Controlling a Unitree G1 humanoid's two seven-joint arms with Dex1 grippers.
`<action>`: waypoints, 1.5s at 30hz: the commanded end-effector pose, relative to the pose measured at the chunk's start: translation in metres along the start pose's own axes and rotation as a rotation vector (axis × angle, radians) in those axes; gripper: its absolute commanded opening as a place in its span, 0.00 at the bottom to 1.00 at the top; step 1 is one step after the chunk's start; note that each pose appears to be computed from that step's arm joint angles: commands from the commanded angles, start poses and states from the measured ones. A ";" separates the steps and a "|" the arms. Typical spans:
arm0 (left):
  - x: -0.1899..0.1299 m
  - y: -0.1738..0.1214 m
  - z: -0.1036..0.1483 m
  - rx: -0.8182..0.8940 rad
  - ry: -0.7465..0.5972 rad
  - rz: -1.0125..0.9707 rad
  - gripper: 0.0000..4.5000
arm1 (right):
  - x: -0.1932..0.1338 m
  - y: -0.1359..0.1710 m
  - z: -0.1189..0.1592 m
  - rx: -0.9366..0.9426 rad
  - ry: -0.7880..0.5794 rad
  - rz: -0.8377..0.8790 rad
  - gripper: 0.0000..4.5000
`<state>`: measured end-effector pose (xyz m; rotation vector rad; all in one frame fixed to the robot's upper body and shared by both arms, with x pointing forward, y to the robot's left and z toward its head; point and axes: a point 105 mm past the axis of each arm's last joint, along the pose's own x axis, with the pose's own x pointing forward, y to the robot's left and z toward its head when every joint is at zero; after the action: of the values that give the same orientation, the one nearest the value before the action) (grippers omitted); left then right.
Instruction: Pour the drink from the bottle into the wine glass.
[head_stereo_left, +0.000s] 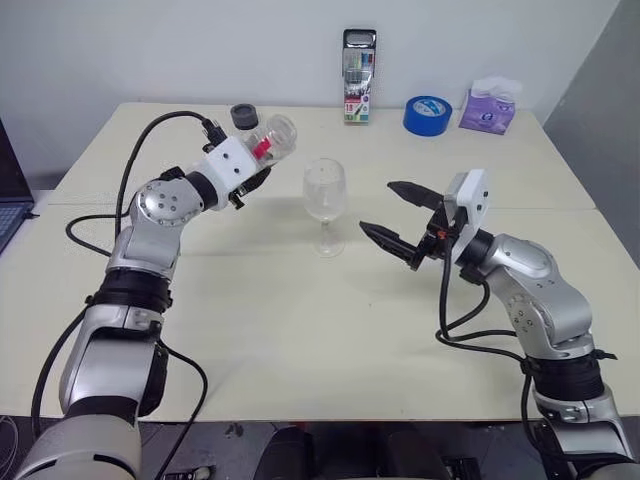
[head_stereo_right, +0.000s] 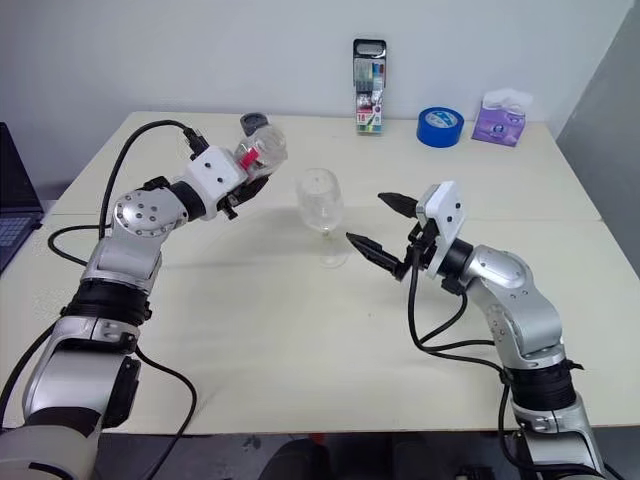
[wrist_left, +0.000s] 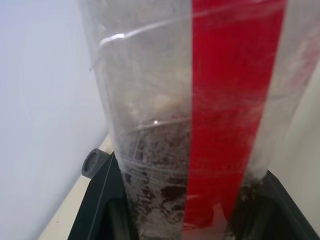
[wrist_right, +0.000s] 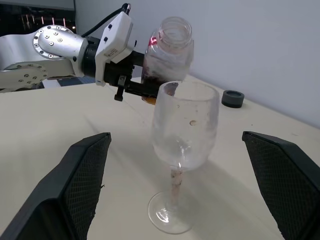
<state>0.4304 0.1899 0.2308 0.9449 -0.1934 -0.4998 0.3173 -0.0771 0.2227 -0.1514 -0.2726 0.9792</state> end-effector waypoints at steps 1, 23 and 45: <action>0.000 0.021 0.019 0.133 -0.049 0.042 0.39 | 0.002 0.001 0.017 -0.057 -0.057 -0.005 1.00; 0.007 0.043 0.034 0.554 -0.036 0.039 0.39 | 0.004 0.009 0.011 -0.033 -0.058 -0.013 1.00; 0.017 0.055 0.058 0.756 -0.057 0.044 0.39 | 0.006 0.009 0.013 -0.019 -0.072 -0.017 1.00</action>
<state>0.4455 0.1682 0.2829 1.6412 -0.3999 -0.4648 0.3159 -0.0692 0.2199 -0.1297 -0.2856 0.9549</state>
